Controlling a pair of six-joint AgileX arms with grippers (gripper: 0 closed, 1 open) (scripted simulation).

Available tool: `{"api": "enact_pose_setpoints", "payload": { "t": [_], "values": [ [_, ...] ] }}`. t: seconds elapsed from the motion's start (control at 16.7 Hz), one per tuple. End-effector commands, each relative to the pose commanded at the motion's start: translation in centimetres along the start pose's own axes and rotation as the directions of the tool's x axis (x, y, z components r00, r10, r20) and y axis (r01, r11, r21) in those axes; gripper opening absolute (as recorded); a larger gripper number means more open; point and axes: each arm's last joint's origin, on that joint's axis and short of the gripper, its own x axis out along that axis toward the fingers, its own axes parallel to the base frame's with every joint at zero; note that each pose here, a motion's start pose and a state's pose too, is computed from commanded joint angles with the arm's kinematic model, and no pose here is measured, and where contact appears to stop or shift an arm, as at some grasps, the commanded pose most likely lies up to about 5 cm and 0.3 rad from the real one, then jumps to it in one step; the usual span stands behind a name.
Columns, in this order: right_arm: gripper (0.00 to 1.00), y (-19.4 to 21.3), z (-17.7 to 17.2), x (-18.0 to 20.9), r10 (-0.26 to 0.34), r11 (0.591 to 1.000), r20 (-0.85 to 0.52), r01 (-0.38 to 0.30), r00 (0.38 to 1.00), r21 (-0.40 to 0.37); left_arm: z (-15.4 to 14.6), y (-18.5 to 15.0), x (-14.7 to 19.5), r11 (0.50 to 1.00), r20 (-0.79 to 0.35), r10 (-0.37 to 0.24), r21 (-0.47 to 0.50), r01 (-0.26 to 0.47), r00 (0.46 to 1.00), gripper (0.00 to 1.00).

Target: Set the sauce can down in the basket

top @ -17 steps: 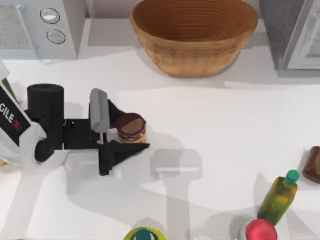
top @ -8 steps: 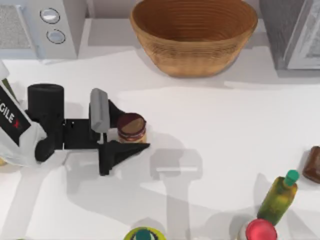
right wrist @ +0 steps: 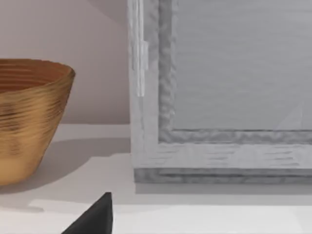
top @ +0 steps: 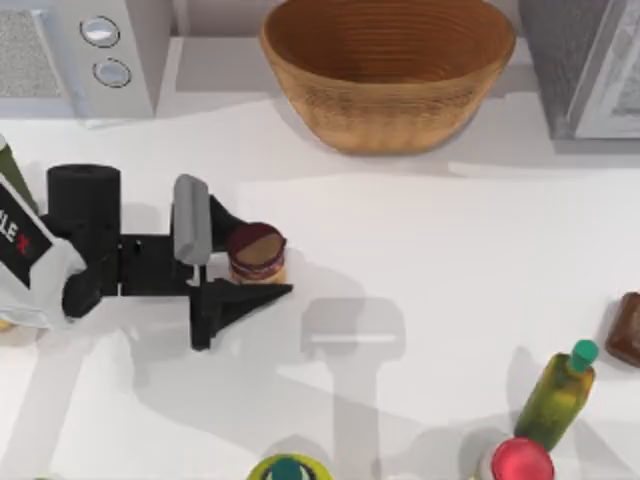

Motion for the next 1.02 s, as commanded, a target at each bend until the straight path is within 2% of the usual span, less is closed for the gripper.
{"api": "enact_pose_setpoints", "payload": {
  "t": [0.24, 0.42, 0.72, 1.02],
  "values": [
    [1.0, 0.0, 0.0, 0.0, 0.0, 1.0, 0.0, 0.0, 1.0, 0.0, 0.5, -0.2, -2.1, 1.0, -0.013, -0.013, 0.019, 0.014, 1.0, 0.0],
    [1.0, 0.0, 0.0, 0.0, 0.0, 1.0, 0.0, 0.0, 1.0, 0.0, 0.9, -1.1, -4.0, 0.999, -0.026, -0.034, -0.011, 0.034, 0.999, 0.0],
    [1.0, 0.0, 0.0, 0.0, 0.0, 1.0, 0.0, 0.0, 1.0, 0.0, 2.9, -3.7, -7.5, 0.996, -0.028, -0.055, -0.072, 0.053, 0.998, 0.0],
    [1.0, 0.0, 0.0, 0.0, 0.0, 1.0, 0.0, 0.0, 1.0, 0.0, 5.7, -6.9, -10.7, 0.996, -0.012, -0.035, -0.078, 0.034, 0.999, 0.0]
  ]
}}
